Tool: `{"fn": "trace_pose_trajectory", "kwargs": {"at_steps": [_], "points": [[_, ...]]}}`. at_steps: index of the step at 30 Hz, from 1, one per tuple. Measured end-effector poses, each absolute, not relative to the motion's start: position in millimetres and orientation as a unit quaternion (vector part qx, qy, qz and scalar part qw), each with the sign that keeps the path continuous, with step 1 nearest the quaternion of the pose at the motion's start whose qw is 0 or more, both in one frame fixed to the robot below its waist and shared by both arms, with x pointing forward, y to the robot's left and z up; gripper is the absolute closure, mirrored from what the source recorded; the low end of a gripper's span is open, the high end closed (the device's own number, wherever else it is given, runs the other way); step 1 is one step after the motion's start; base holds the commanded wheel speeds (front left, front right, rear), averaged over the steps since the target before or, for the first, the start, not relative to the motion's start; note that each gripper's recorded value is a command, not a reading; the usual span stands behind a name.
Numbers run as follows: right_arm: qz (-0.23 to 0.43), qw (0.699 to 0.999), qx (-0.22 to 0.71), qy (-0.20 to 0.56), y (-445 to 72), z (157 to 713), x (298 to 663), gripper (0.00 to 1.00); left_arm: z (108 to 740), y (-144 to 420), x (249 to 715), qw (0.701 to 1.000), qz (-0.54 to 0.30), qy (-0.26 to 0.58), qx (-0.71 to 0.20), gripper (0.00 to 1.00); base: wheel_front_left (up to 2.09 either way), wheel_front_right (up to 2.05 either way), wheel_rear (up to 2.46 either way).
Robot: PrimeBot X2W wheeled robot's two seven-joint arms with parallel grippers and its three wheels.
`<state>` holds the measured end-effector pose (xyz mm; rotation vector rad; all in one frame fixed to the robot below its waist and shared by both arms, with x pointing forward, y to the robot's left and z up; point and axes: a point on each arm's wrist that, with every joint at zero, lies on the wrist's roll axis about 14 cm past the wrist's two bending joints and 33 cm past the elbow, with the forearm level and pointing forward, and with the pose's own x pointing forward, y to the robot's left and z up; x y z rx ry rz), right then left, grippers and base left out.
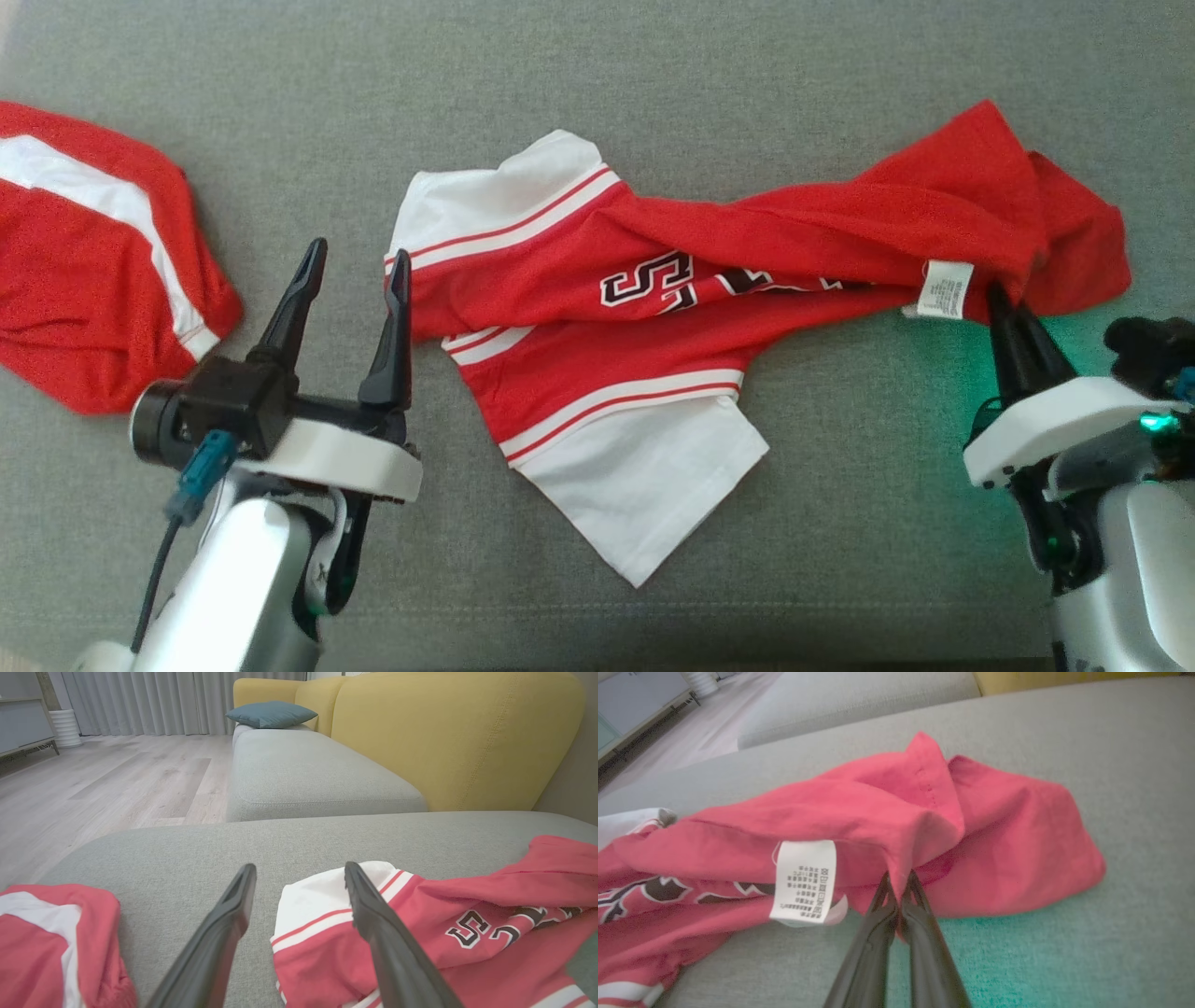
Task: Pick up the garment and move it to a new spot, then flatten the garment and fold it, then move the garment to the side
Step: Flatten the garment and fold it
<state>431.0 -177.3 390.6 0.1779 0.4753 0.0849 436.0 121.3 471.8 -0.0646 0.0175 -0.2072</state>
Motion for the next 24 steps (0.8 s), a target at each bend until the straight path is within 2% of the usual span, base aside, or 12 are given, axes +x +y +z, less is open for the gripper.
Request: {"fn": "trace_pose_trajectory", "kwargs": {"at_steps": [6, 10, 18, 24], "points": [[0.054, 0.987, 0.063, 0.14, -176, 448, 446, 1.0, 483, 121, 434, 0.994, -0.102, -0.006, -0.032, 0.0, 0.0, 0.0, 0.0], [0.062, 0.989, 0.043, 0.128, -178, 461, 457, 1.0, 486, 123, 434, 0.994, -0.099, -0.01, -0.033, 0.0, 0.0, 0.0, 0.0], [0.097, 0.991, 0.036, 0.081, -162, 496, 538, 1.0, 484, 127, 439, 0.995, -0.092, -0.009, -0.038, 0.0, 0.0, 0.0, 0.0], [0.117, 0.987, 0.042, 0.098, -143, 477, 581, 1.0, 484, 132, 448, 0.996, -0.082, -0.014, -0.039, 0.0, 0.0, 0.0, 0.0]]}}
